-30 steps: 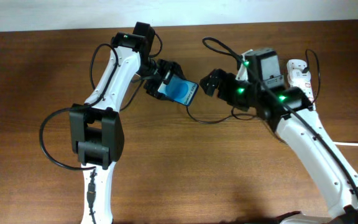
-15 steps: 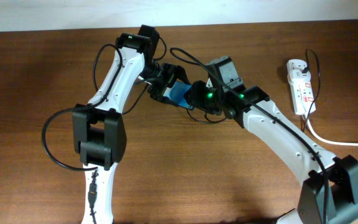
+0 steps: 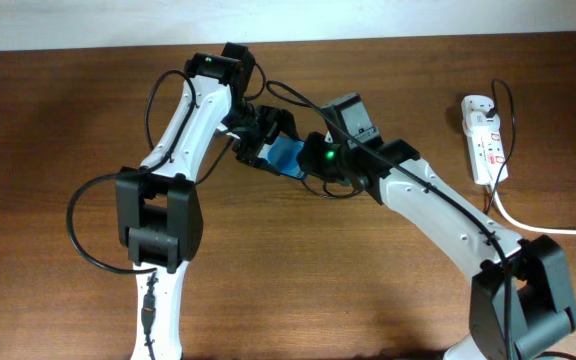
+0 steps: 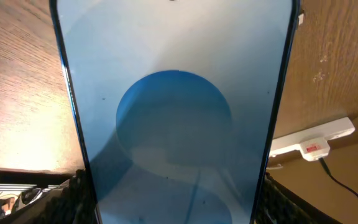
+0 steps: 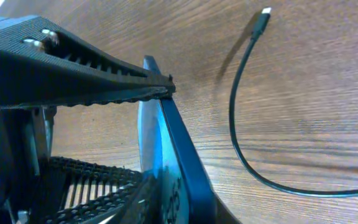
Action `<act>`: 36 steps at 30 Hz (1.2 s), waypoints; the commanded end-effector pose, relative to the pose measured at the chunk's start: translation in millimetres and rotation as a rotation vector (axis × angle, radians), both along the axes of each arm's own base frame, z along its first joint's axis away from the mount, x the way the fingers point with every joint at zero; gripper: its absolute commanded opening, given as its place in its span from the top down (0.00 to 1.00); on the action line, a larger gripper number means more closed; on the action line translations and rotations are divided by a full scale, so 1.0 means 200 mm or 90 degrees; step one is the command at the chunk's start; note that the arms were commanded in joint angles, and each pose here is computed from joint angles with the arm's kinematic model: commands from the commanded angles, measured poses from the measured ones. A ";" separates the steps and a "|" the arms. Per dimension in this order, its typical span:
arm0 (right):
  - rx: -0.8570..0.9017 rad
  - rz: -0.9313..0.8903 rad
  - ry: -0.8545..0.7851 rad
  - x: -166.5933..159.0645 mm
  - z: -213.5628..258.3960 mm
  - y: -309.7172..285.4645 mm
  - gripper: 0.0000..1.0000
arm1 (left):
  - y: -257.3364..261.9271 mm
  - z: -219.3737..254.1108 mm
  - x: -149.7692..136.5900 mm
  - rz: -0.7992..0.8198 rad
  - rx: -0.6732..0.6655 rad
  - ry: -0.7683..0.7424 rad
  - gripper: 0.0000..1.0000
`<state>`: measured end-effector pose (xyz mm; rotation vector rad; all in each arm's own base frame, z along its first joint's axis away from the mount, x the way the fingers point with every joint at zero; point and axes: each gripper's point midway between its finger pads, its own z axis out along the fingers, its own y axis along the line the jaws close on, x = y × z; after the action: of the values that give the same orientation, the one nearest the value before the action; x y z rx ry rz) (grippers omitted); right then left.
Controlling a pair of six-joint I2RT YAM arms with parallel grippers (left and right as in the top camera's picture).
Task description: Plug charger to phone and switch on socket
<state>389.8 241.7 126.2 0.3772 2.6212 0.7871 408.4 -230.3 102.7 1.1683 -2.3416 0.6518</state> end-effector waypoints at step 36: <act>0.326 -0.245 -0.271 -0.22 0.67 -0.84 0.96 | -0.03 0.35 0.22 -0.328 -0.351 -0.493 0.23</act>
<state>342.2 68.2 280.5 0.5357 1.9465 1.0099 451.7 -234.7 161.6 0.0637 -2.6254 1.5323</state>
